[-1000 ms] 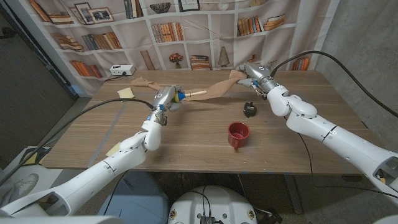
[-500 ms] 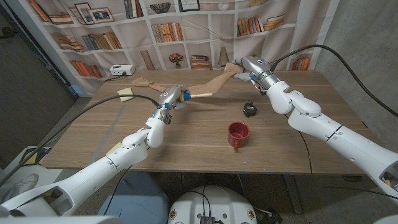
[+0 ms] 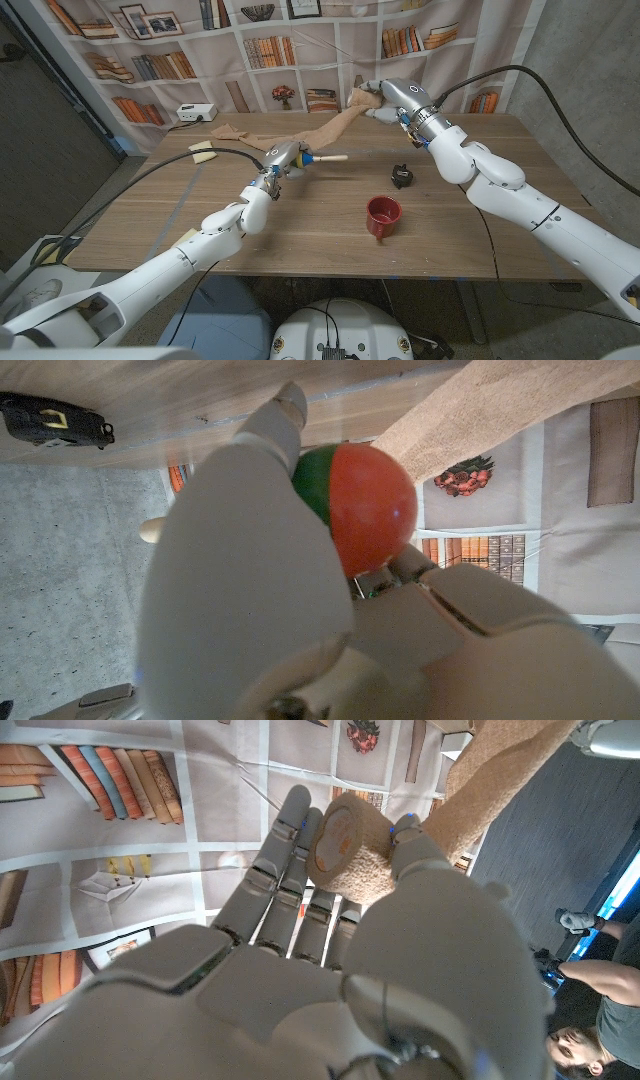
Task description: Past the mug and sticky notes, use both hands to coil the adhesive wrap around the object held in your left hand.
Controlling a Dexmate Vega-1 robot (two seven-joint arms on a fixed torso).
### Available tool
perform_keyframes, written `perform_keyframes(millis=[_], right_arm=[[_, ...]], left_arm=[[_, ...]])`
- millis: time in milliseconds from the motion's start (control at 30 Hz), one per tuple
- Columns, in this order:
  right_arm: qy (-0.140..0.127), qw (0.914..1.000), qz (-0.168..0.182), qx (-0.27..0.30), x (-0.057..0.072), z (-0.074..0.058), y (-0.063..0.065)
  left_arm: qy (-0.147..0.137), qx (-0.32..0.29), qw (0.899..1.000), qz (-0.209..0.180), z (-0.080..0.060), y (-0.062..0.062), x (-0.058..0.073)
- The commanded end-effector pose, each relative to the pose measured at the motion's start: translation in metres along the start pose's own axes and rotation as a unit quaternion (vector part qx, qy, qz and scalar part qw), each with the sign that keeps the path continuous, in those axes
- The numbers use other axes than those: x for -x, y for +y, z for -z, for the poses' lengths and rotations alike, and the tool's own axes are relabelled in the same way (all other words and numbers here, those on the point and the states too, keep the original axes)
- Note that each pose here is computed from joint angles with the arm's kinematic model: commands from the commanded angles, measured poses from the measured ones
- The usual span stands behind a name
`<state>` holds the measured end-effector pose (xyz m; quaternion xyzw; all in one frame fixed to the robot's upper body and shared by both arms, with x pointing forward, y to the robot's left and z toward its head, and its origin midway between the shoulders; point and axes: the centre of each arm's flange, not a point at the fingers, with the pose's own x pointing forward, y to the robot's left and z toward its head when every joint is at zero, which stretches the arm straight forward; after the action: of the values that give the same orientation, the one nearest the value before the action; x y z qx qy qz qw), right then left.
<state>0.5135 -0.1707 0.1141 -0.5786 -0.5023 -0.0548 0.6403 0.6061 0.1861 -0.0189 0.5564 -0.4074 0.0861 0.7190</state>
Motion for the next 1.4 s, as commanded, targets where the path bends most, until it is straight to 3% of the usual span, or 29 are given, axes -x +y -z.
perform_keyframes(millis=[33,567,700,1400], right_arm=[[-0.031,0.999,-0.021,-0.026,0.013,-0.014,-0.009],[-0.044,0.9954,-0.076,-0.039,0.033,-0.016,0.002],[-0.045,0.9946,-0.083,-0.043,0.037,-0.019,0.002],[-0.06,0.9893,-0.119,-0.06,0.048,-0.025,-0.004]], left_arm=[[0.02,0.025,0.999,0.01,0.007,0.0,-0.007],[0.036,0.036,0.999,0.017,0.019,0.018,-0.017],[0.027,-0.002,1.0,0.011,0.016,0.024,-0.02],[0.039,-0.001,0.999,0.008,0.02,0.032,-0.03]])
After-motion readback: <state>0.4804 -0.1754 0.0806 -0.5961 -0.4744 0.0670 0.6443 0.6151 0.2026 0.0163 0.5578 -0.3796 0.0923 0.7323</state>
